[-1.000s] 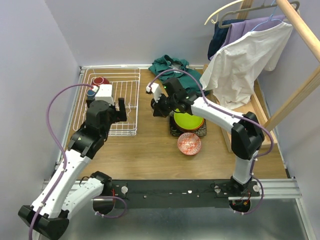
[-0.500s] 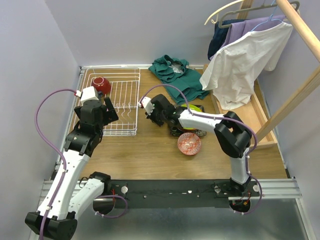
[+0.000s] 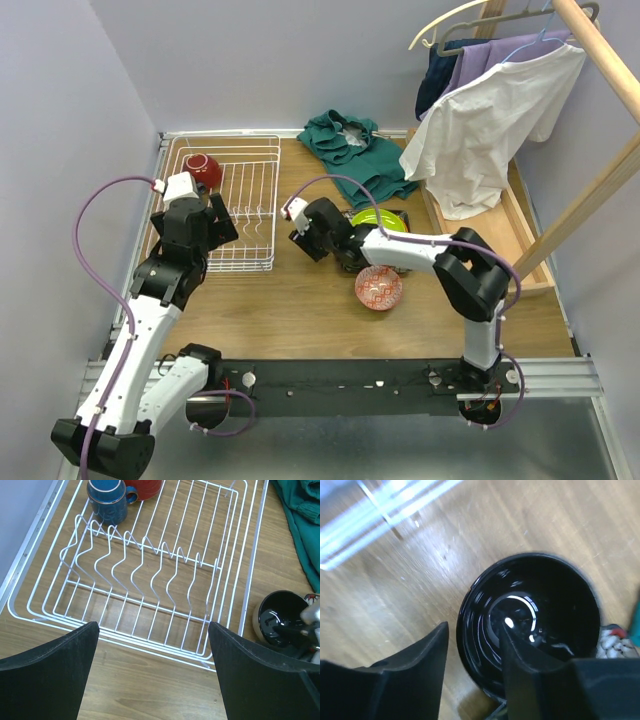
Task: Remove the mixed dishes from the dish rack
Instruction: Place the bowl at the center of the board, then pick up the bowl from the dish rack.
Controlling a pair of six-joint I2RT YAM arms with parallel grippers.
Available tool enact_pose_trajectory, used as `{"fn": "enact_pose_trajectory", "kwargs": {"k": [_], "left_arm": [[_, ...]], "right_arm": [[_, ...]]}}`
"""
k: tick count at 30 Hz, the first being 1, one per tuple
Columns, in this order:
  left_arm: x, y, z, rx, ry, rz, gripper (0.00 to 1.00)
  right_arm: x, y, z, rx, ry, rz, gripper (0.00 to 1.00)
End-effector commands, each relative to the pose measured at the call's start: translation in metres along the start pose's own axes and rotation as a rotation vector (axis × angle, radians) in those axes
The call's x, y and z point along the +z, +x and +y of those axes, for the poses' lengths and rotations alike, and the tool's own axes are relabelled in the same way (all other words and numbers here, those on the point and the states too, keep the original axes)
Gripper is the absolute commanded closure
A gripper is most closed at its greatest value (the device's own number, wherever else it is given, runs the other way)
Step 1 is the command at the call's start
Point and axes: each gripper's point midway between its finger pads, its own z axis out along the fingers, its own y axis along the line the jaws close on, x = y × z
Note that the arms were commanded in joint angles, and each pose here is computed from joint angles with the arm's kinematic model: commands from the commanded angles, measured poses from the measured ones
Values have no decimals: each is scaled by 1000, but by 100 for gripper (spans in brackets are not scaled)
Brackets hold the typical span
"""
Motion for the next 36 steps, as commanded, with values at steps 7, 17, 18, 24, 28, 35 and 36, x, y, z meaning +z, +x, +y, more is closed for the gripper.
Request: {"fn": "enact_pose_trajectory", "kwargs": {"k": [7,17,18,24,28,35,36], "left_arm": [[12,-21,-8,51,-25,6,1],[50,-44,-13,180,-107,70,1],[53,-54,-16,176,-106,56,1],[106,-69,-20,198,-137,114,1],[152,-66,-9,243,-222,161,1],[211,-70,-2,402,-330,200,1],[215,-81,-3,422,-337,181,1]], "right_arm": [[-79,-81,-12,142,0,-219,24],[-142,-53,-37,241,154,-215,4],[-146,-49,-39,245,169,-215,3],[-165,-19,-45,297,233,-191,0],[-175,1,-46,313,262,-166,0],[-192,29,-59,319,355,-127,0],[-195,33,-63,318,384,-117,0]]}}
